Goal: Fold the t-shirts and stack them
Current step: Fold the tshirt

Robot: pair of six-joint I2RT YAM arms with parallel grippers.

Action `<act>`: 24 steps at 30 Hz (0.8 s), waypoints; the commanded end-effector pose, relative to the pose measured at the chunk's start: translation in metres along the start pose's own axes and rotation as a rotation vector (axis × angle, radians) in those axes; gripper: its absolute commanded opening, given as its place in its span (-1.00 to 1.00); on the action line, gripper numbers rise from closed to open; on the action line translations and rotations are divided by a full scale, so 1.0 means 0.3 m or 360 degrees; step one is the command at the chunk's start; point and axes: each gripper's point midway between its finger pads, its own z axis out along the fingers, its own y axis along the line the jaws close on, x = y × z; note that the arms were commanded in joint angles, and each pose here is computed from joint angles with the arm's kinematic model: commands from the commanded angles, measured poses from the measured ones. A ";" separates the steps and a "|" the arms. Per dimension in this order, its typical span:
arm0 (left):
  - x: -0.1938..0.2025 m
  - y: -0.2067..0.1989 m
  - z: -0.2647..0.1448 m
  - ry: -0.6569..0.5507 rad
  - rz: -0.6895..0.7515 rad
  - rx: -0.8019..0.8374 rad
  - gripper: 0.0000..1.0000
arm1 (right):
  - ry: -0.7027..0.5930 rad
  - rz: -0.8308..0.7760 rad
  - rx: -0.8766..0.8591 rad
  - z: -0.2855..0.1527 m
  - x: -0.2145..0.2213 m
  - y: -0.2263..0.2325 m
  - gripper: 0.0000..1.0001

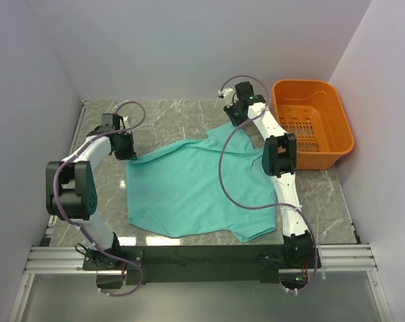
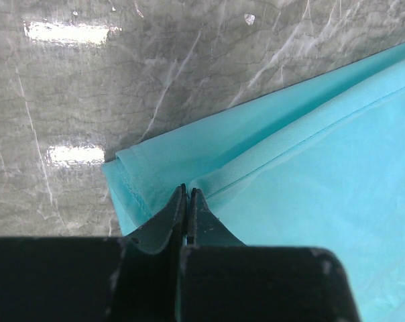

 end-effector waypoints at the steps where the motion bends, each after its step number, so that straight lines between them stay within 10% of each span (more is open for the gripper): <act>1: -0.033 -0.009 -0.020 -0.0062 0.0015 0.0016 -0.99 | -0.0030 -0.0044 -0.0031 0.013 -0.023 0.017 -0.54; 7: -0.034 -0.007 -0.020 -0.0068 0.0018 0.0010 -0.99 | -0.0071 -0.0063 -0.0049 -0.017 -0.046 0.027 -1.00; 24: -0.292 0.022 -0.176 -0.0468 -0.0058 -0.0049 -0.99 | -0.0746 -0.0213 -0.0106 -0.596 -0.362 0.015 -1.00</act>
